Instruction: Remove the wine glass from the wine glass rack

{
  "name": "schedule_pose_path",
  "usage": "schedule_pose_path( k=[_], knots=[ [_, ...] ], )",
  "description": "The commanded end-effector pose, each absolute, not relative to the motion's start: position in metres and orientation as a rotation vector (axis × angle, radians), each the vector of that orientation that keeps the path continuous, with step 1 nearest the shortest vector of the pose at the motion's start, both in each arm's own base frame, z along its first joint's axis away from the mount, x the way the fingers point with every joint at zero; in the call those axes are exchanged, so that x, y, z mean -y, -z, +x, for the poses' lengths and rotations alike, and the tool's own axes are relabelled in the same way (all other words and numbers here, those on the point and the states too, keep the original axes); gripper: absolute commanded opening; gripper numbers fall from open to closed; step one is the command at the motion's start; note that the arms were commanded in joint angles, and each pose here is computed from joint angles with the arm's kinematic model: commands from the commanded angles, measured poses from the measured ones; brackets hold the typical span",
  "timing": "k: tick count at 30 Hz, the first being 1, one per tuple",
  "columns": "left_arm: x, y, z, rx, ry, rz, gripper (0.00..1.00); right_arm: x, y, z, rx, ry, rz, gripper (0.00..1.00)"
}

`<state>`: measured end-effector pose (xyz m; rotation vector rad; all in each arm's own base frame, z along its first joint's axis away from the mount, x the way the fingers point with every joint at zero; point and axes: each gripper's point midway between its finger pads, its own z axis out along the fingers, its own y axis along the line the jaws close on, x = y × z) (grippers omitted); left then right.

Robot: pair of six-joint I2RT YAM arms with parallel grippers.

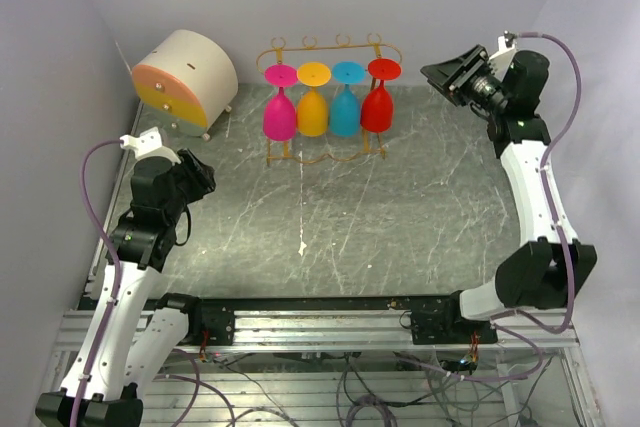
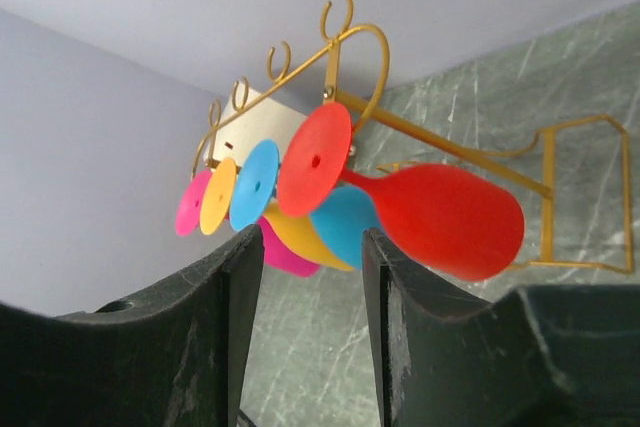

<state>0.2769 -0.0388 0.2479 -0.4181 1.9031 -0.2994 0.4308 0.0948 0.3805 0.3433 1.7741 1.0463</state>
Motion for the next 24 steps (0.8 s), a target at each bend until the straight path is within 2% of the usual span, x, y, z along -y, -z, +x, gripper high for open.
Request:
schedule_pose_path(
  k=[1,7,24],
  knots=[
    [0.037,-0.264,0.277,-1.852,0.307,-0.416,0.60,-0.105,-0.396,0.447,-1.748,-1.157,0.305,0.43],
    [0.038,-0.264,0.277,-1.850,0.314,-0.411,0.59,-0.116,-0.387,0.469,-1.793,-1.230,0.258,0.37],
    [0.036,-0.263,0.276,-1.852,0.306,-0.419,0.59,-0.152,-0.357,0.492,-1.926,-1.178,0.226,0.39]
  ],
)
